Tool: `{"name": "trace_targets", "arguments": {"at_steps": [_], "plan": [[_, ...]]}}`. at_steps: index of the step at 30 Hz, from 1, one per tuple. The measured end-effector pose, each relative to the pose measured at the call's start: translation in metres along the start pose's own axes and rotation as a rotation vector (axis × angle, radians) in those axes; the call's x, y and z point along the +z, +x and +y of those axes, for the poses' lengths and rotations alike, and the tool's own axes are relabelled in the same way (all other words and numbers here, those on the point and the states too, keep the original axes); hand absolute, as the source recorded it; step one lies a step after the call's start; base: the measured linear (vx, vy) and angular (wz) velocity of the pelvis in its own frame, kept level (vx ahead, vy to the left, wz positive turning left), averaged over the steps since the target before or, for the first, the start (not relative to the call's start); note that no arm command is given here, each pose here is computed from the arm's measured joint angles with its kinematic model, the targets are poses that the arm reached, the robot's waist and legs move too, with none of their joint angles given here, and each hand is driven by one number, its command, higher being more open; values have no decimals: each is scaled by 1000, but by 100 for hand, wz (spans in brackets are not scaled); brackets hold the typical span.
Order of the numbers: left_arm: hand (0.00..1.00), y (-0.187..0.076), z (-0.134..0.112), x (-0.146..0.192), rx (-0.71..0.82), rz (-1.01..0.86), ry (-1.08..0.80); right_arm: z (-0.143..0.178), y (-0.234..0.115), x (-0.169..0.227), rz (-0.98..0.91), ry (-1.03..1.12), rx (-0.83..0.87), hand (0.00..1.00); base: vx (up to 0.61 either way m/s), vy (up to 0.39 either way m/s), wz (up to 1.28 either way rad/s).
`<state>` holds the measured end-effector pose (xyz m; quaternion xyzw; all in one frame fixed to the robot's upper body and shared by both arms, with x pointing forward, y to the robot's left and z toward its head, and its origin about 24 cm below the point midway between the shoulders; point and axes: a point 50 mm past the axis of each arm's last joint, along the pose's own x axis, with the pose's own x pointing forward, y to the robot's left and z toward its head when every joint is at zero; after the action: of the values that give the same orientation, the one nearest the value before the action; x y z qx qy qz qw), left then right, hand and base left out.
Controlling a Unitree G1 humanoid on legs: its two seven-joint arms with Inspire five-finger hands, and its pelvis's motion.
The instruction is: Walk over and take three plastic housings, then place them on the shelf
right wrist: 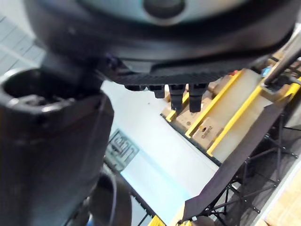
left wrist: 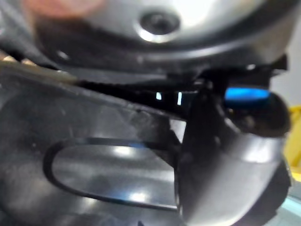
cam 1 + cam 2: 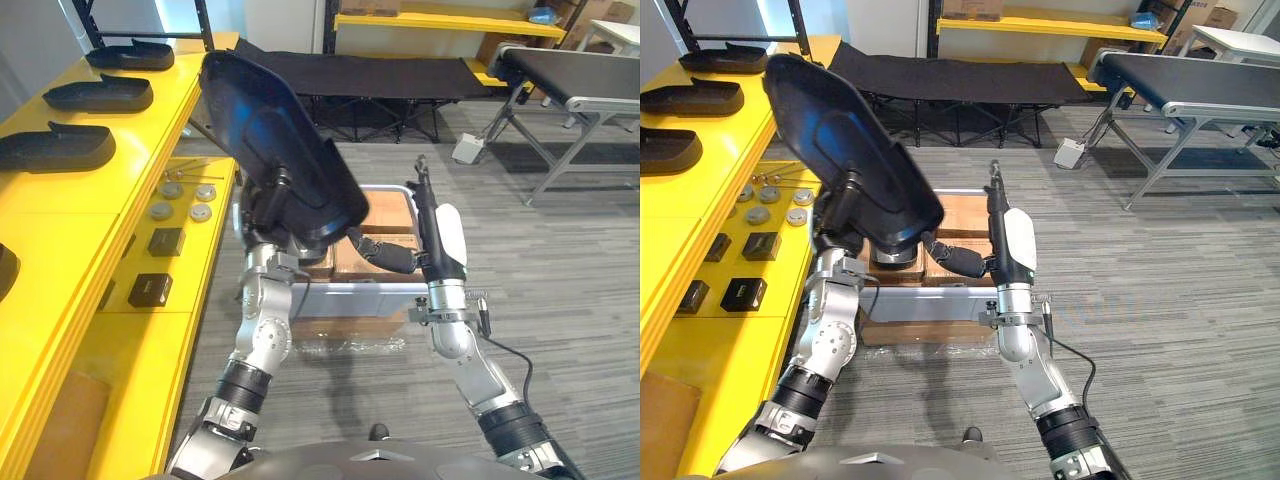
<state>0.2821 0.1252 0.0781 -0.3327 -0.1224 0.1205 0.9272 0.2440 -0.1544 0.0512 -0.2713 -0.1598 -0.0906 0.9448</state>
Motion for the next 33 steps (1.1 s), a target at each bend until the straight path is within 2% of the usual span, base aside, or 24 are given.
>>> {"name": "trace_targets", "arguments": {"at_steps": [4, 8, 14, 20, 27, 31, 33], "plan": [[0, -4, 15, 16, 124, -139, 188, -2, -13, -9, 116, 118, -52, 100, 0, 0, 0], [0, -16, 26, 38, 224, -344, 443, -6, -31, -10, 221, 450, -131, 100, 0, 0, 0], [0, -28, 43, 60, 241, -435, 534, -20, -53, -32, 351, 564, -178, 100, 6, 1, 0], [0, -50, 63, 68, 175, -330, 456, -37, -82, -61, 499, 617, -268, 100, 14, 3, 0], [0, -64, 79, 79, 84, -243, 482, -30, -81, -59, 474, 727, -146, 100, 3, 0, 15], [0, -72, 85, 92, 118, -271, 495, -13, -73, -52, 448, 737, -29, 100, 25, -3, 49], [0, -82, 97, 100, 186, -275, 514, 7, -63, -42, 424, 761, 65, 100, 29, -9, 58]]}}
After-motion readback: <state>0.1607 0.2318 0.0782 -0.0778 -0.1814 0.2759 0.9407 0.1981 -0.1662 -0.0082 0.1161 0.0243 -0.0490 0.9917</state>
